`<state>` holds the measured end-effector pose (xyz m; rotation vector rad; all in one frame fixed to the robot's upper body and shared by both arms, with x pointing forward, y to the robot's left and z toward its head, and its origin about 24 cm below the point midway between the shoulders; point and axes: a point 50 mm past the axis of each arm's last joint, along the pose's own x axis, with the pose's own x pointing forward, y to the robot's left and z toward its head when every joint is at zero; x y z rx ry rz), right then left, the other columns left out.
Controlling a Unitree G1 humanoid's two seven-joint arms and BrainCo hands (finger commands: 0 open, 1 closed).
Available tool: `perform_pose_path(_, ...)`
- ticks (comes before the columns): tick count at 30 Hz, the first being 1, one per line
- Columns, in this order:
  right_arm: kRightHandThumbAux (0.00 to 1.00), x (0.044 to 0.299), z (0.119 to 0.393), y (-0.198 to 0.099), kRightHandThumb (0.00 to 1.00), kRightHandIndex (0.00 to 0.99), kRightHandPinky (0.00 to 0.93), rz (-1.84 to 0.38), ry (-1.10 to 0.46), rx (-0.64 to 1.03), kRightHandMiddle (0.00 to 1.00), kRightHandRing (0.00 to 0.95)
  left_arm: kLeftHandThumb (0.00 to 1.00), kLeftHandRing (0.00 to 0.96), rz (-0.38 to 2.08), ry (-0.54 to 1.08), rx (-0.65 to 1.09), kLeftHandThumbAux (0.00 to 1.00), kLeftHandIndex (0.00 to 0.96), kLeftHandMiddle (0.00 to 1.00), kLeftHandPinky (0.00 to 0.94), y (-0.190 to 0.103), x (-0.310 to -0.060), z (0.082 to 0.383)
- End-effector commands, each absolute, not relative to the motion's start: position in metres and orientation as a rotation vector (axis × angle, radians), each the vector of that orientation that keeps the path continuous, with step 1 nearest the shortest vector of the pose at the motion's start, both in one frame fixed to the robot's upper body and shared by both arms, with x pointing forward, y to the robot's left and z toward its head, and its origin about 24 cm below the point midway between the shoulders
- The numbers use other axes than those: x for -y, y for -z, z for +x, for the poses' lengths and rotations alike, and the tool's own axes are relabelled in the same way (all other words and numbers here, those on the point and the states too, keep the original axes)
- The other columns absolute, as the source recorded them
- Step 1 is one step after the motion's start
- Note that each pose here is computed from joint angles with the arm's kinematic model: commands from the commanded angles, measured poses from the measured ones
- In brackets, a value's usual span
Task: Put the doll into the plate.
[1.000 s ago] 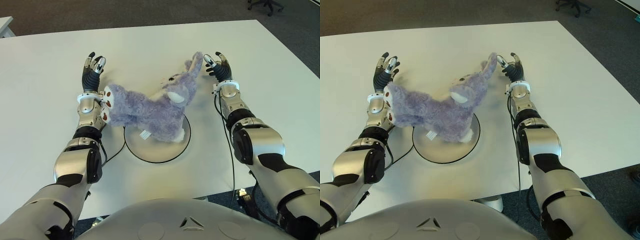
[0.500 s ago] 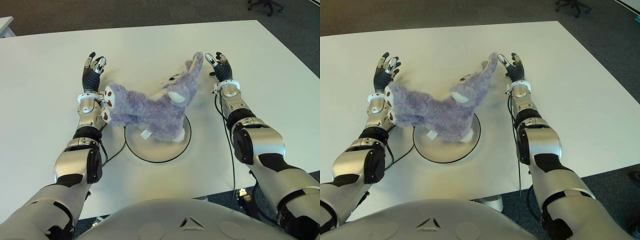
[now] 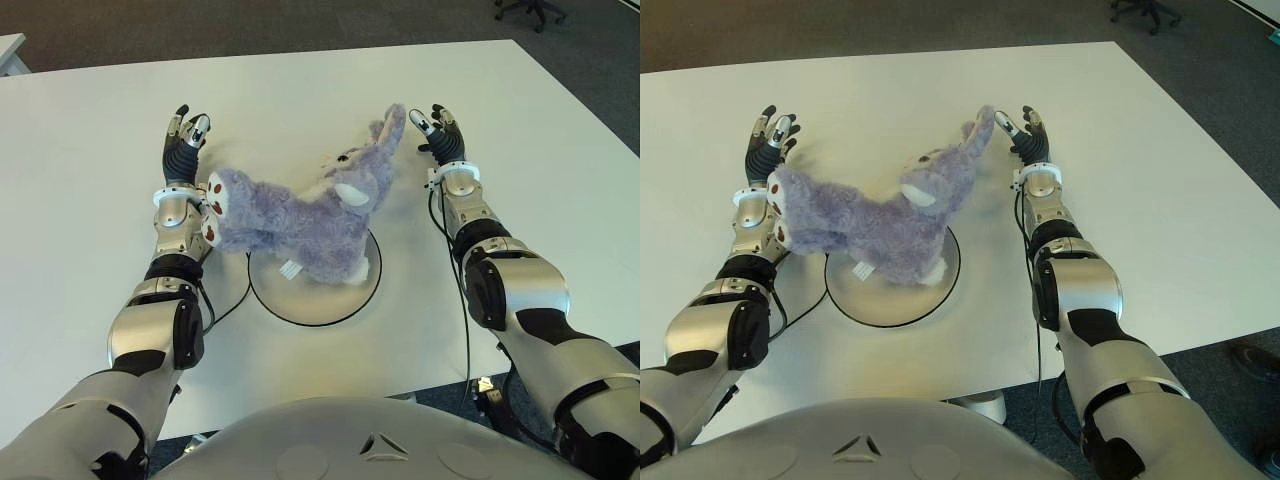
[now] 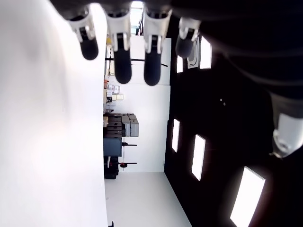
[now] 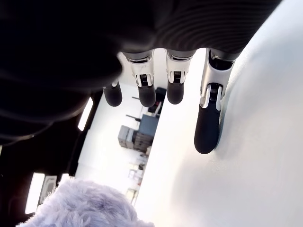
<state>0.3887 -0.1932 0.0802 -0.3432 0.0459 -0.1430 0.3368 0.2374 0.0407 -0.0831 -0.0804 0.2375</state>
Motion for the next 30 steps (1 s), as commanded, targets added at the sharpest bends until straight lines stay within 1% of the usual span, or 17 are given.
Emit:
perform_pose_path(1, 0.387, 0.19, 0.383, -0.065, 0.0, 0.0, 0.0, -0.34, 0.131, -0.09, 0.0, 0.0, 0.0, 0.171, -0.112, -0.256, -0.048, 0.474, 0.055, 0.194, 0.066, -0.007, -0.235, 0.319)
perform_pose_path(5, 0.373, 0.19, 0.381, -0.062, 0.0, 0.0, 0.0, -0.321, 0.126, -0.096, 0.0, 0.0, 0.0, 0.175, -0.111, -0.258, -0.05, 0.471, 0.062, 0.201, 0.077, -0.007, -0.235, 0.318)
perform_pose_path(10, 0.367, 0.19, 0.38, -0.059, 0.0, 0.0, 0.0, -0.301, 0.129, -0.103, 0.0, 0.0, 0.0, 0.18, -0.11, -0.262, -0.052, 0.474, 0.068, 0.208, 0.068, -0.007, -0.235, 0.318)
perform_pose_path(19, 0.372, 0.19, 0.378, -0.057, 0.0, 0.0, 0.0, -0.289, 0.133, -0.092, 0.0, 0.0, 0.0, 0.182, -0.106, -0.271, -0.053, 0.471, 0.065, 0.208, 0.07, -0.007, -0.236, 0.317)
perform_pose_path(20, 0.377, 0.19, 0.378, -0.057, 0.0, 0.0, 0.0, -0.289, 0.133, -0.092, 0.0, 0.0, 0.0, 0.184, -0.106, -0.272, -0.053, 0.47, 0.068, 0.207, 0.098, -0.007, -0.237, 0.317)
perform_pose_path(23, 0.38, 0.19, 0.377, -0.056, 0.0, 0.0, 0.0, -0.289, 0.133, -0.094, 0.0, 0.0, 0.0, 0.186, -0.105, -0.274, -0.054, 0.468, 0.07, 0.207, 0.117, -0.006, -0.237, 0.317)
perform_pose_path(27, 0.388, 0.19, 0.375, -0.052, 0.0, 0.0, 0.0, -0.292, 0.138, -0.103, 0.0, 0.0, 0.0, 0.187, -0.105, -0.276, -0.057, 0.468, 0.08, 0.206, 0.099, -0.006, -0.238, 0.316)
perform_pose_path(28, 0.386, 0.19, 0.375, -0.051, 0.0, 0.0, 0.0, -0.293, 0.14, -0.106, 0.0, 0.0, 0.0, 0.183, -0.105, -0.276, -0.057, 0.467, 0.084, 0.206, 0.077, -0.006, -0.238, 0.316)
perform_pose_path(30, 0.38, 0.191, 0.374, -0.05, 0.0, 0.0, 0.0, -0.298, 0.144, -0.111, 0.0, 0.0, 0.0, 0.179, -0.104, -0.275, -0.057, 0.467, 0.084, 0.205, 0.062, -0.006, -0.239, 0.316)
